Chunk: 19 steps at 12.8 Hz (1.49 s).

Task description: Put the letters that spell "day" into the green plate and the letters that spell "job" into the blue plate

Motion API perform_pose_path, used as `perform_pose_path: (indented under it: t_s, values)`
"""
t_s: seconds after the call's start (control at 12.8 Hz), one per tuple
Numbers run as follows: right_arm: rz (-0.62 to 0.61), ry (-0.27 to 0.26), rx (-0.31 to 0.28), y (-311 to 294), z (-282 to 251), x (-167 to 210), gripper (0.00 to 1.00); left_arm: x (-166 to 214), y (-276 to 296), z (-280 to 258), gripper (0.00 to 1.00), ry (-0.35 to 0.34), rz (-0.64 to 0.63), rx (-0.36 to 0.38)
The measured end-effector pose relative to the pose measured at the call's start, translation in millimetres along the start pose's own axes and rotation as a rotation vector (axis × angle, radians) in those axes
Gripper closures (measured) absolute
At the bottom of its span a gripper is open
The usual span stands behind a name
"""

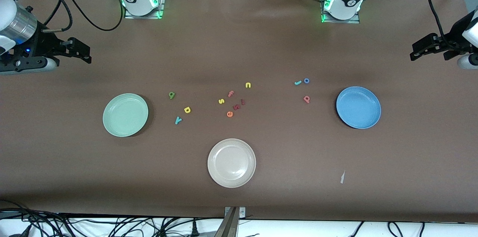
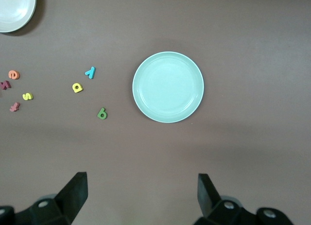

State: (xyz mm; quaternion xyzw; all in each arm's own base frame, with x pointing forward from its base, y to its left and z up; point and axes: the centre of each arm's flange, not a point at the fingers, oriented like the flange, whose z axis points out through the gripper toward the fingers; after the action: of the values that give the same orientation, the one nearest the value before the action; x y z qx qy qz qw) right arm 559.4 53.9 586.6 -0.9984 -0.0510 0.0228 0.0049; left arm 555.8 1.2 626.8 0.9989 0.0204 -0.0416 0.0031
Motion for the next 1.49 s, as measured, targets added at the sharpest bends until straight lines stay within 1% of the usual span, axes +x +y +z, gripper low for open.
perform_pose_path:
  t_s: [0.47,0.94,1.49]
  values:
    - [0.0,-0.006,0.0,0.0,3.4,1.4,0.0,0.9,-0.8,1.2,0.0,-0.002,-0.003,0.0]
    - [-0.001,-0.008,0.0,-0.4,3.9,1.5,0.0,4.8,-1.7,-2.1,0.0,0.036,-0.004,0.006]
    - [-0.001,-0.008,0.0,-0.6,4.0,1.5,0.0,5.3,-1.7,-2.6,0.0,0.04,-0.005,0.005]
